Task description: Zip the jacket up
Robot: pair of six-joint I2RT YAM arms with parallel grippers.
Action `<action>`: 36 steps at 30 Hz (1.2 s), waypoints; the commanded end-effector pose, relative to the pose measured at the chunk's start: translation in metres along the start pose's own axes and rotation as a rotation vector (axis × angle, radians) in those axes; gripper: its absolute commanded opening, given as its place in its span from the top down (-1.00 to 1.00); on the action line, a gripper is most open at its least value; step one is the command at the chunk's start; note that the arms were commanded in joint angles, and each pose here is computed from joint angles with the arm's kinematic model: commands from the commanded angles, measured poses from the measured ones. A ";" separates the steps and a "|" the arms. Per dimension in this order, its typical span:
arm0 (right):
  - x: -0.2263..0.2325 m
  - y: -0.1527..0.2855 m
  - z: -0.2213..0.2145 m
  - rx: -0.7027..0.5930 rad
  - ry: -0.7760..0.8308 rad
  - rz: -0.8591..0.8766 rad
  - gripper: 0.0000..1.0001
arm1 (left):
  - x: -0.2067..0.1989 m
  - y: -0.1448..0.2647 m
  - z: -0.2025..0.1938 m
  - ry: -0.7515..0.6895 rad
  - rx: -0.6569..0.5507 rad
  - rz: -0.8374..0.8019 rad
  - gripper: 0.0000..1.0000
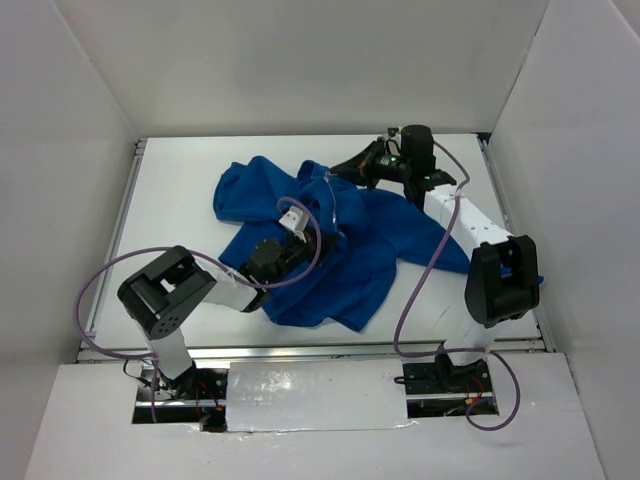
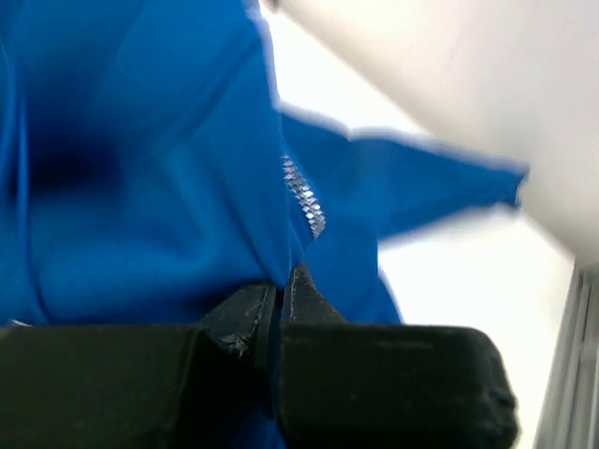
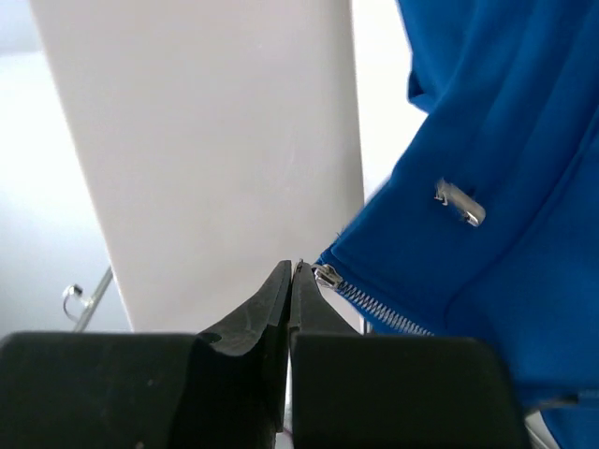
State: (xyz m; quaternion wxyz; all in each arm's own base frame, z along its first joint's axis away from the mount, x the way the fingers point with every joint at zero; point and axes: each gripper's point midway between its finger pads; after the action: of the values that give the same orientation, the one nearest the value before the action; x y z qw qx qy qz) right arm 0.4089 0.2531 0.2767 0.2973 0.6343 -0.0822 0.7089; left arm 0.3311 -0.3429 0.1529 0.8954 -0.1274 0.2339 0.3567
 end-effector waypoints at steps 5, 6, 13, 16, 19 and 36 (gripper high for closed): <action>0.098 0.046 0.012 -0.166 0.236 0.363 1.00 | -0.008 0.047 -0.071 0.003 0.327 -0.009 1.00; 0.089 0.047 -0.001 -0.156 0.232 0.358 1.00 | -0.015 0.043 -0.065 -0.028 0.347 -0.029 1.00; 0.092 0.061 0.054 -0.324 0.274 0.223 1.00 | -0.007 0.039 -0.054 -0.063 0.345 0.038 1.00; 0.102 0.066 0.102 -0.423 0.332 0.127 1.00 | 0.015 0.049 -0.060 -0.014 0.331 0.151 1.00; 0.103 0.066 0.145 -0.511 0.378 0.003 1.00 | 0.046 0.051 -0.049 0.031 0.276 0.325 1.00; 0.014 0.064 0.245 -0.823 0.344 -0.420 1.00 | 0.046 0.070 0.086 0.043 0.124 0.648 -0.99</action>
State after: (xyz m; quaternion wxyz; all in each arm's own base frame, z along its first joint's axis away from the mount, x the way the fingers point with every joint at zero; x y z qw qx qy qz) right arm 0.5583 0.0996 0.3238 0.6382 0.4008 -0.1413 0.6420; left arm 0.3554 -0.2459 0.1682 0.7377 0.0139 0.2986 0.6053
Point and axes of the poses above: each gripper's point midway between its finger pads, its own y axis back along the fingers, its own x axis along the line the jaws close on, z = x × y, and after that the axes turned 8 degrees about y, right-handed
